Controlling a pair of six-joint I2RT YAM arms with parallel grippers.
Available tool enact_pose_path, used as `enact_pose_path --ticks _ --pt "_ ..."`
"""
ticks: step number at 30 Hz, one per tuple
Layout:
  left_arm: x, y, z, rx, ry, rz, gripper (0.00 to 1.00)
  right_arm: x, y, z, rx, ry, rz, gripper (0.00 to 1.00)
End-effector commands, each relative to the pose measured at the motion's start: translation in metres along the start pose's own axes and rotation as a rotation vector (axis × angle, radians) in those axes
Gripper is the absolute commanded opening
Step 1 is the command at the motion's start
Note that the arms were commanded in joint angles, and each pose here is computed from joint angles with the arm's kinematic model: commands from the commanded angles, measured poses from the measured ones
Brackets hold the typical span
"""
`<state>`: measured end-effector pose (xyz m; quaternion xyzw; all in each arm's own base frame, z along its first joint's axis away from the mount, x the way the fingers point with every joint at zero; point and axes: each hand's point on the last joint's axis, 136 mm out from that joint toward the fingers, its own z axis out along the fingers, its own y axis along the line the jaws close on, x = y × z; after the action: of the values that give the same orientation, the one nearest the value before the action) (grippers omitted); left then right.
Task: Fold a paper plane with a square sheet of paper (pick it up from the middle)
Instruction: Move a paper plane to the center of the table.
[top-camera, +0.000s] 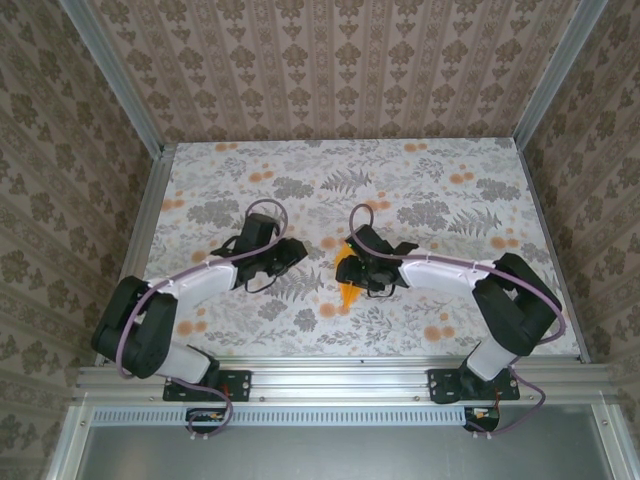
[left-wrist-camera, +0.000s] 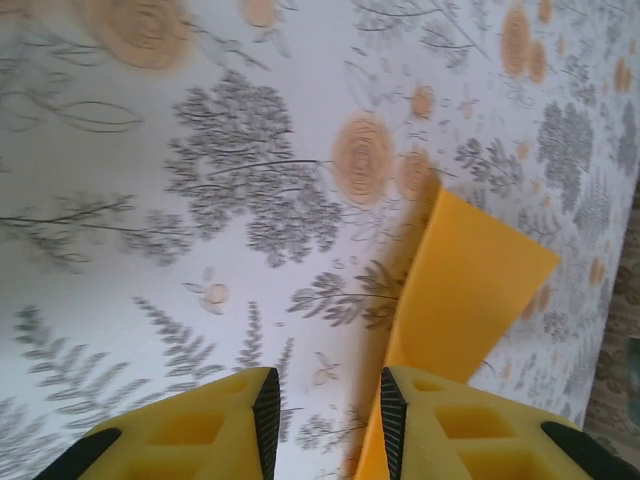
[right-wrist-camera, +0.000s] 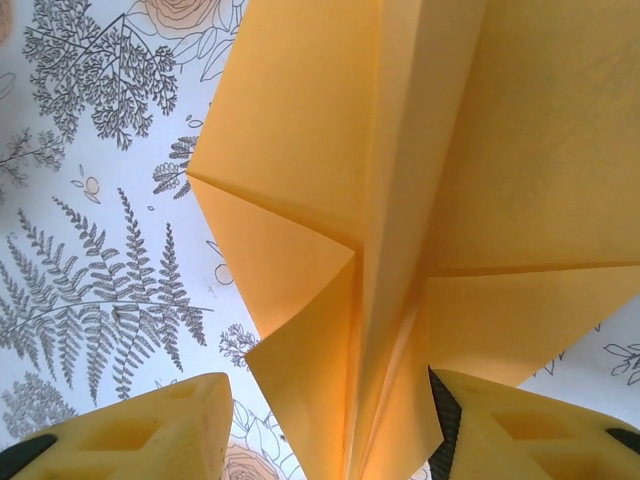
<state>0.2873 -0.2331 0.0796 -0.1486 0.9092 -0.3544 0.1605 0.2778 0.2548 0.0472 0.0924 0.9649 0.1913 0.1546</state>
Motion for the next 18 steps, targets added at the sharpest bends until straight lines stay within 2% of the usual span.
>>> enact_pose_path --ticks 1,7,12,18 --pt "0.003 0.021 -0.006 -0.059 0.01 0.004 0.36 0.005 -0.015 0.003 0.116 0.01 0.018 0.53" --pt "0.0 0.037 -0.009 -0.086 0.01 -0.019 0.36 0.006 -0.018 0.007 0.186 0.015 0.022 0.46" --pt "0.002 0.043 -0.01 -0.095 0.015 -0.016 0.37 0.005 -0.014 0.01 0.216 0.021 0.014 0.34" --pt "-0.007 0.057 -0.015 -0.11 -0.009 -0.049 0.37 0.005 -0.022 0.011 0.311 0.03 0.012 0.25"
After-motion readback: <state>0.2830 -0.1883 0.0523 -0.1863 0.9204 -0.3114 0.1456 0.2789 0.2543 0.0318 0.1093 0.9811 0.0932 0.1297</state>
